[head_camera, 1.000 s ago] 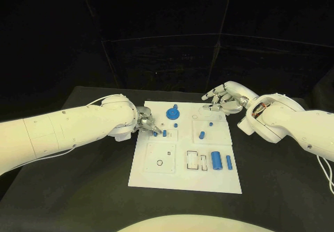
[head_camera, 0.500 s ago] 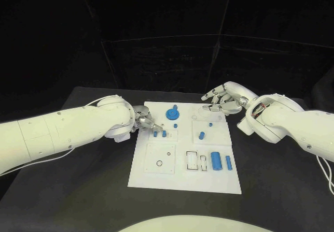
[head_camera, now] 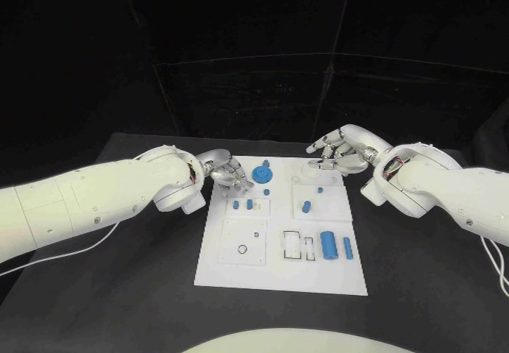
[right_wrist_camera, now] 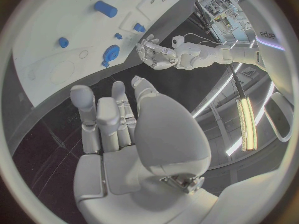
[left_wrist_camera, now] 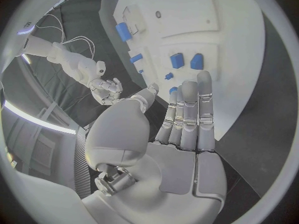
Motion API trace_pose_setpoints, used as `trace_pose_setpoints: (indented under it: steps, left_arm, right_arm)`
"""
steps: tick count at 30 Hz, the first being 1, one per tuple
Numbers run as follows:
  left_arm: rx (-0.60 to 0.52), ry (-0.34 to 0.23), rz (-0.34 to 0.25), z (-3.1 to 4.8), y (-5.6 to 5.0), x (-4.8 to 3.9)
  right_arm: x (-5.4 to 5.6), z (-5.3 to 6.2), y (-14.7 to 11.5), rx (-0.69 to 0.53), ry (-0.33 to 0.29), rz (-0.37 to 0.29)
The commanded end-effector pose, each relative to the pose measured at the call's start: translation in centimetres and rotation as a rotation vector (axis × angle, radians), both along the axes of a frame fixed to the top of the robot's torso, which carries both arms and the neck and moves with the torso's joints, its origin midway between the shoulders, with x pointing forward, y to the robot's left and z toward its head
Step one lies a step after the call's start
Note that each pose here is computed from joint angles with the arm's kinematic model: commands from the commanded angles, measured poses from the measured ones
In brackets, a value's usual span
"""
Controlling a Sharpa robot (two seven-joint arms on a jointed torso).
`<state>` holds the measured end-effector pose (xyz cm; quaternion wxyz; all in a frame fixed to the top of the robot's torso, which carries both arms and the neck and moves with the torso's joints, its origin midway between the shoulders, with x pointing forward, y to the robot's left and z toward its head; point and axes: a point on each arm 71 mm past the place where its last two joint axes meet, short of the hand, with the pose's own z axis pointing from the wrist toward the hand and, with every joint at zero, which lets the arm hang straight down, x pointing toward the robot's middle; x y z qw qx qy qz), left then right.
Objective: Assemble the parts on the task board
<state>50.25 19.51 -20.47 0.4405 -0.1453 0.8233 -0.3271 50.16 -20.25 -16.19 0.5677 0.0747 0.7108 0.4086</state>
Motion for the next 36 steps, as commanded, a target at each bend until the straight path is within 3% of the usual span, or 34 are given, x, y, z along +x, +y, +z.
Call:
trace_pose_setpoints:
  steps: [1,10,15,18,27,36]
  left_arm:
    - [-0.170,-0.115,-0.053,1.32,-1.2,0.16]
    - [-0.102,-0.244,-0.140,1.77,-2.6,0.45]
    - [0.011,-0.342,-0.242,1.76,-4.4,0.75]
    - [0.087,-0.375,-0.287,1.32,-5.1,0.87]
    - [0.262,-0.397,-0.341,-0.33,-5.9,1.81]
    - [0.309,-0.390,-0.376,-1.13,-7.1,2.35]
  right_arm:
    - [0.1,0.1,0.0,0.007,-0.005,0.004]
    - [0.1,0.1,-0.1,0.008,-0.006,0.002]
    - [0.2,0.1,0.0,0.009,-0.007,0.003]
    - [0.2,0.1,0.1,0.009,-0.007,0.004]
    - [0.2,0.1,0.2,0.011,-0.008,0.005]
    - [0.2,0.2,0.3,0.015,-0.015,0.003]
